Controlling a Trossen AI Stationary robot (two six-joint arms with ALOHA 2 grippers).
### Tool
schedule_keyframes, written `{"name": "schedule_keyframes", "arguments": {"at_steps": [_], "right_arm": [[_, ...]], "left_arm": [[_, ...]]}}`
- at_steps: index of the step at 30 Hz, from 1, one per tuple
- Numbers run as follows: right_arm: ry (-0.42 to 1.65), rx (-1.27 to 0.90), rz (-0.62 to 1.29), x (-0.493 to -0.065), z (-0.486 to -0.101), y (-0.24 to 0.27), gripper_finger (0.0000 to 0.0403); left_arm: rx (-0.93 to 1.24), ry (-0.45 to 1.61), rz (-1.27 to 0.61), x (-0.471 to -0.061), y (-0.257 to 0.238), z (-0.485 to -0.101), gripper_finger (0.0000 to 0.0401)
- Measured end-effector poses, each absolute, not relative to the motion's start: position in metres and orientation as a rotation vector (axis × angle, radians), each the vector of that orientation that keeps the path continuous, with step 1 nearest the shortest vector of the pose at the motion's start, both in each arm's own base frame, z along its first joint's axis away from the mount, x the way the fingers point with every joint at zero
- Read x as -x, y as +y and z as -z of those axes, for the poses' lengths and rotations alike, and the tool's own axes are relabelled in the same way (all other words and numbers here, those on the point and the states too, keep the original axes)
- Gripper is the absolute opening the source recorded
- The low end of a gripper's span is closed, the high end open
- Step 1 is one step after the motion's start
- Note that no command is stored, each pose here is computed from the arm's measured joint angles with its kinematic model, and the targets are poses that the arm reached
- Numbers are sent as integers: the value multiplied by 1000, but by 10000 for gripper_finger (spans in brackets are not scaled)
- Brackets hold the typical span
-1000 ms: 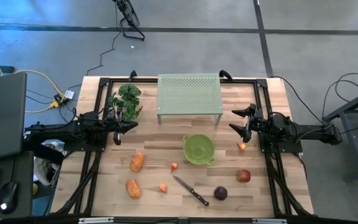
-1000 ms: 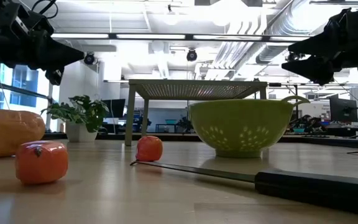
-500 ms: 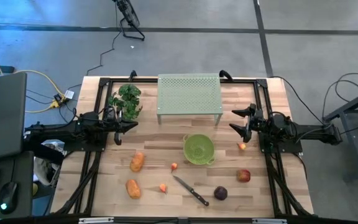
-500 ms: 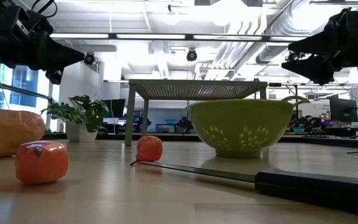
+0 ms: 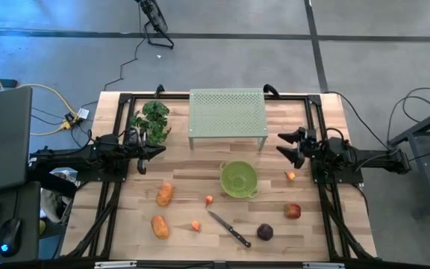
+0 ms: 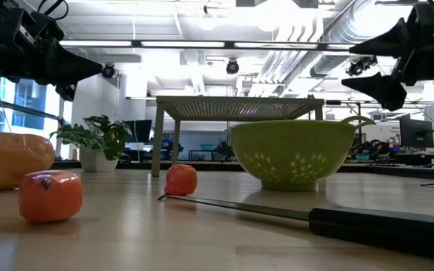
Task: Pick & Place Fruit
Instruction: Put the green strainer bowl on the top shelf
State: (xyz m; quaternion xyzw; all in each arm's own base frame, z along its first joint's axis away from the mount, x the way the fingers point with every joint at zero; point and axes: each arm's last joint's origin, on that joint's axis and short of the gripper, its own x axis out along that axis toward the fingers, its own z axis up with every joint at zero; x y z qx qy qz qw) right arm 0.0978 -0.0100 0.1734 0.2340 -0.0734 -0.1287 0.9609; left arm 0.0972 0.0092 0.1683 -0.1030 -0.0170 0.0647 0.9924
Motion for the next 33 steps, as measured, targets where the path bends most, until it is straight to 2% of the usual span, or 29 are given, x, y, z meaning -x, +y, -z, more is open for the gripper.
{"name": "schedule_keyframes", "arguments": {"at_steps": [14, 33], "right_arm": [[-427, -476, 197, -92, -200, -10, 350], [-661, -488, 141, -80, -222, -10, 350]], "left_arm": [[217, -70, -123, -95, 9, -179, 3], [264, -46, -125, -95, 9, -177, 3]]}}
